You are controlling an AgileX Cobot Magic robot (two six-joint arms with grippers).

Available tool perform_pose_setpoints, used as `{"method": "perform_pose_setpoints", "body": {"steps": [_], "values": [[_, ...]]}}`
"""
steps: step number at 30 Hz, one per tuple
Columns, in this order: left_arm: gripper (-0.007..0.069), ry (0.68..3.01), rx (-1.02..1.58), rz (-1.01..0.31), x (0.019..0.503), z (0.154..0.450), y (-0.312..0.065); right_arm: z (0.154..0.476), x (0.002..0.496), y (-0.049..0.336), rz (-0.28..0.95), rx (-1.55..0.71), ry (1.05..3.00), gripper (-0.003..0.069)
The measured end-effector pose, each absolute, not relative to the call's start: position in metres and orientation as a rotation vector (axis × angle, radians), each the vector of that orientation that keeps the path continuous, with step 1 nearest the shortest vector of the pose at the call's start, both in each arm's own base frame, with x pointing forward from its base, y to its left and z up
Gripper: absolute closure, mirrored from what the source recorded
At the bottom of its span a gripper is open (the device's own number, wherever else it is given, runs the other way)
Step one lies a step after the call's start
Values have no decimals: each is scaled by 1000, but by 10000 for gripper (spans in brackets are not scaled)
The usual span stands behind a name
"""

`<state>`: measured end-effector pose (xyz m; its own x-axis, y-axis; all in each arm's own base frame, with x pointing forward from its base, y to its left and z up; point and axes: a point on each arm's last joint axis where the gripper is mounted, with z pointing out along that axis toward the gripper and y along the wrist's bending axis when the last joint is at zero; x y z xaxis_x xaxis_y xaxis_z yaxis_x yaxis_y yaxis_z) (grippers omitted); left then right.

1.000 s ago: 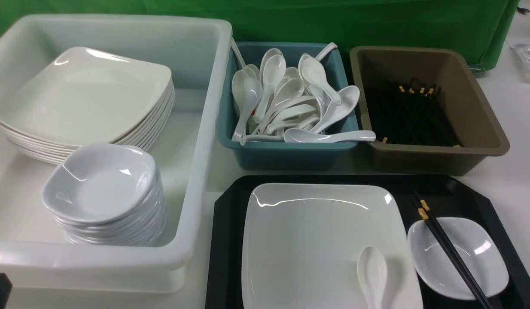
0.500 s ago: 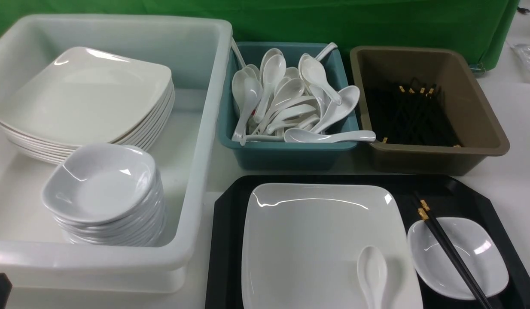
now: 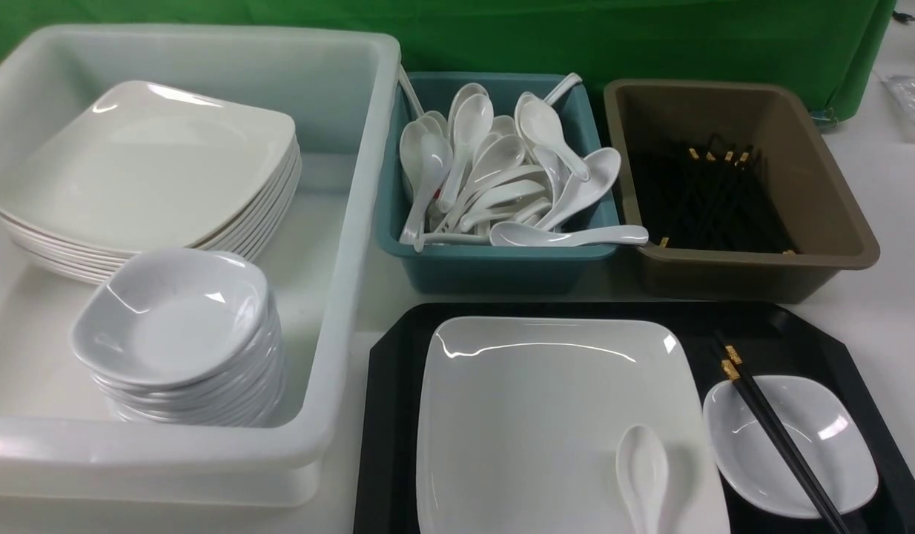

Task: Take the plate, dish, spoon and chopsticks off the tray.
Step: Use the right arm to grab a pair of chopsticks from the plate

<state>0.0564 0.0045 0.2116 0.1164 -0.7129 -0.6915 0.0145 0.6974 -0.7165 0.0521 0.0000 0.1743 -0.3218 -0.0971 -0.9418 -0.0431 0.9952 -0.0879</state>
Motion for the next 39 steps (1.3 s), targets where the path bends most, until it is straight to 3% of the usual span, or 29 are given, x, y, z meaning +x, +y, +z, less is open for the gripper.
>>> {"method": "perform_pose_setpoints", "body": {"steps": [4, 8, 10, 13, 17, 25, 30, 32, 35, 39], "values": [[608, 1440, -562, -596, 53, 228, -3, 174, 52, 0, -54, -101, 1899, 418], [608, 1626, -243, -412, 59, 283, -13, 174, 52, 0, -54, -101, 1899, 418], [608, 1731, -103, -359, 66, 295, -18, 174, 52, 0, -54, -101, 1899, 418], [608, 1844, 42, -365, 81, 311, -25, 174, 52, 0, -54, -101, 1899, 418], [608, 1936, 299, -493, 107, 330, -49, 174, 52, 0, -54, -101, 1899, 418], [608, 1984, 538, -584, 137, 317, -94, 176, 53, 0, -51, -96, 1883, 418], [608, 2025, 581, -584, 144, 308, -104, 185, 55, 2, 143, 105, 1778, 418], [608, 2038, 590, -576, 145, 306, -105, 194, 56, 3, 309, 272, 1671, 418], [608, 2046, 599, -576, 145, 305, -105, 200, 57, 3, 431, 381, 1582, 418], [608, 2051, 603, -577, 144, 305, -105, 203, 57, 3, 490, 432, 1582, 427]]}}
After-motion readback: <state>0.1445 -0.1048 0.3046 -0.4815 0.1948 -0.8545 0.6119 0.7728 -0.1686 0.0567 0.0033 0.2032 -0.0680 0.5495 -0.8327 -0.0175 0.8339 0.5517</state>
